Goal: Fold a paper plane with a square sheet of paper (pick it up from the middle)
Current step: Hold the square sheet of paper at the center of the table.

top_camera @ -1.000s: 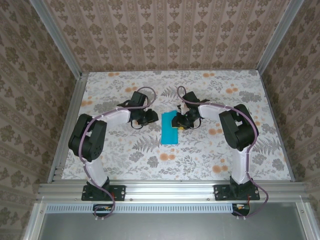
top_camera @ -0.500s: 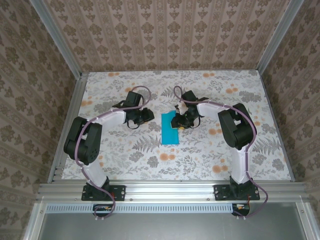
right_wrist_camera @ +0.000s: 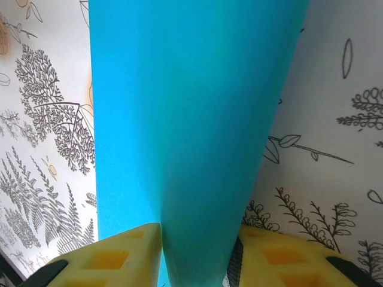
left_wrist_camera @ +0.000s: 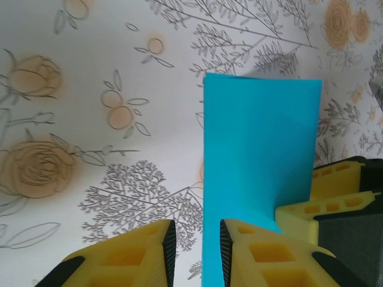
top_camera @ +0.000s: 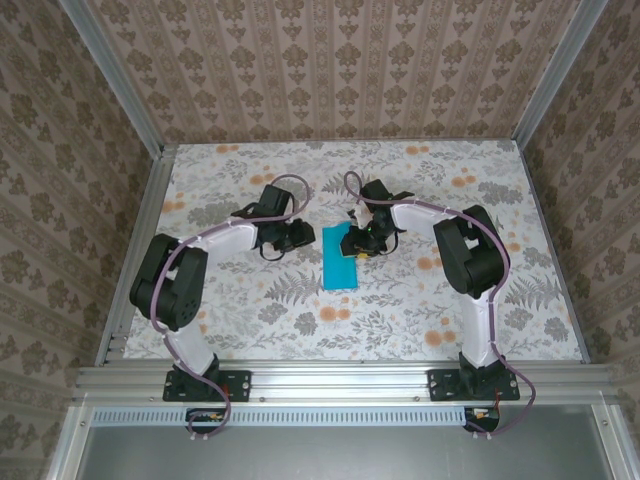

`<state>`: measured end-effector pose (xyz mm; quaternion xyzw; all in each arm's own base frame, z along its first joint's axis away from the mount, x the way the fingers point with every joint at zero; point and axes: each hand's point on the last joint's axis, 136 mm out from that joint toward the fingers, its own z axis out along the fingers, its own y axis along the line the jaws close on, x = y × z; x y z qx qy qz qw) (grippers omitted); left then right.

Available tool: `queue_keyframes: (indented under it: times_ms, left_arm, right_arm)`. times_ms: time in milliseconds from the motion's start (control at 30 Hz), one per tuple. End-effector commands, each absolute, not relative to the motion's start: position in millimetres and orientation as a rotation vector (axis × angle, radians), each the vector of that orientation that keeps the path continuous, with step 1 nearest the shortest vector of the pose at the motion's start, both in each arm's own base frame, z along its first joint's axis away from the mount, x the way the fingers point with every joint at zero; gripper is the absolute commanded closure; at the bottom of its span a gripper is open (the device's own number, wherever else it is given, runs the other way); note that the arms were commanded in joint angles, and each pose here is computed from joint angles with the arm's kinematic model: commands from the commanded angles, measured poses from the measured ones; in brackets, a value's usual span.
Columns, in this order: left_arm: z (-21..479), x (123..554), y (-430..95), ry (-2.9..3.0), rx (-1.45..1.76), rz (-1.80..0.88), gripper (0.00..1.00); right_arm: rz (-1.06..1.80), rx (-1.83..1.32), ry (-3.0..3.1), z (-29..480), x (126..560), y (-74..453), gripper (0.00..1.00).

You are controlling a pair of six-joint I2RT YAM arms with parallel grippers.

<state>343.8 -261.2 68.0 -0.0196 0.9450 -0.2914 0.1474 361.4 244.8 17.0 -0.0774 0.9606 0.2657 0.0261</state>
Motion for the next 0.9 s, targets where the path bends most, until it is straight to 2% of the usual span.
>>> queue_keyframes:
  times_ms: [0, 867]
  left_arm:
    - [66.5, 344.1, -270.1, 2.732, -0.014, -0.842, 0.72]
    - [49.6, 330.0, -313.7, 2.805, 0.123, -0.939, 0.75]
  right_arm:
    - [0.58, -0.179, 3.115, -21.8, 346.1, 214.2, 0.65]
    - [0.566, -0.155, 3.129, -30.7, 345.1, 212.1, 0.65]
